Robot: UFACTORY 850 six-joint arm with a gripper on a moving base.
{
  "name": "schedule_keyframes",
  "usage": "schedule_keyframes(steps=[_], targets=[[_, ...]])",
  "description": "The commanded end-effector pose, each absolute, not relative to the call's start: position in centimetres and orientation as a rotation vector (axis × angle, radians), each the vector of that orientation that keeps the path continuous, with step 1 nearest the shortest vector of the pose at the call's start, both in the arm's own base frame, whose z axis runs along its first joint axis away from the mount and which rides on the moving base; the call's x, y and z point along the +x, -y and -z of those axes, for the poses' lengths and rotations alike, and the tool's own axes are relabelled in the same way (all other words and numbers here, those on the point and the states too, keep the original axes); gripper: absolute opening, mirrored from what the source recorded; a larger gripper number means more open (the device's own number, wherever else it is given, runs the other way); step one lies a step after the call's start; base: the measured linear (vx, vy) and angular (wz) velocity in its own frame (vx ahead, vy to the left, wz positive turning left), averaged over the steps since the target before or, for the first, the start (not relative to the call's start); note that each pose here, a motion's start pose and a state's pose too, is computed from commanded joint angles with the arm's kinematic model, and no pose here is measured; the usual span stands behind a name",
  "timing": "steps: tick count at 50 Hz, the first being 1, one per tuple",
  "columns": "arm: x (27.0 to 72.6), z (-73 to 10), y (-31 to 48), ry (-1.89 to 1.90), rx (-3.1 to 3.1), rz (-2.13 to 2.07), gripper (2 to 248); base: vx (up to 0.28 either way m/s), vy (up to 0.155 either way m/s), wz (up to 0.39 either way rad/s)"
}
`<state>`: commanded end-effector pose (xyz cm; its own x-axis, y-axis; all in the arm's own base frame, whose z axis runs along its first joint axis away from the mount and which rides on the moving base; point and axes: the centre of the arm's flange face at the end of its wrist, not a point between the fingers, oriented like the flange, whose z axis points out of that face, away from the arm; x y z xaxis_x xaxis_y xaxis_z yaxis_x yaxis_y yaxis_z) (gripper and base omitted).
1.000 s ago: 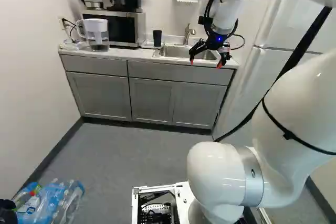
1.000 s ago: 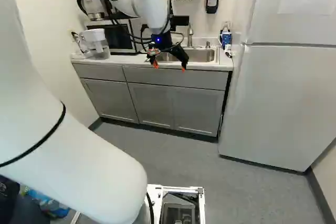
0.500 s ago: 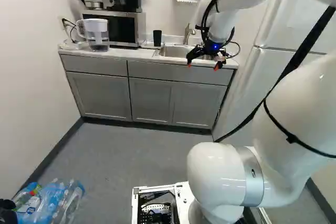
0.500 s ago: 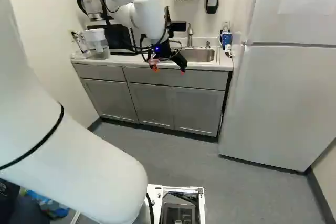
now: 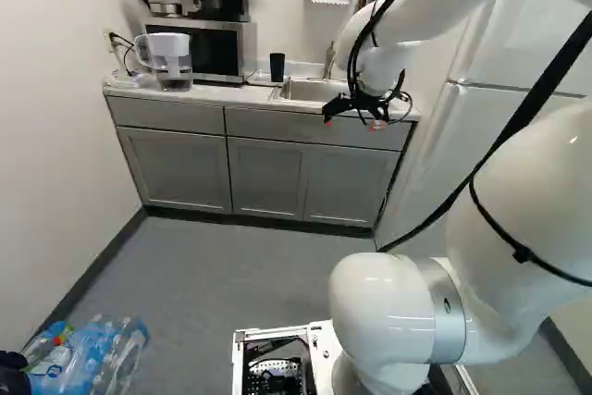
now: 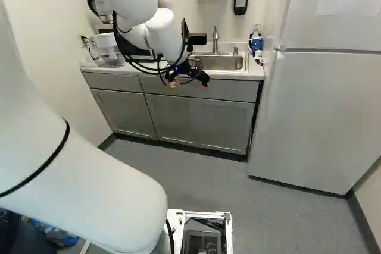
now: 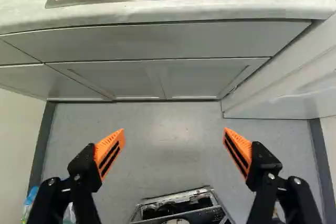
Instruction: Rinse the cup and place it in the tray
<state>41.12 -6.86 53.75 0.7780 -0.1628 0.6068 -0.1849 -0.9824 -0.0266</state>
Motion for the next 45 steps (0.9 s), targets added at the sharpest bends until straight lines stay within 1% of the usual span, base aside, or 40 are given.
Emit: schedule_keyframes(steps=[19,45], targets=[[39.5,-49.6,5.3,0.228,2.866,-1.165,247,0.0,0.0,0.0],[36.1,-44.2,3.1,0.143,2.764,-1.407,247,0.0,0.0,0.0]])
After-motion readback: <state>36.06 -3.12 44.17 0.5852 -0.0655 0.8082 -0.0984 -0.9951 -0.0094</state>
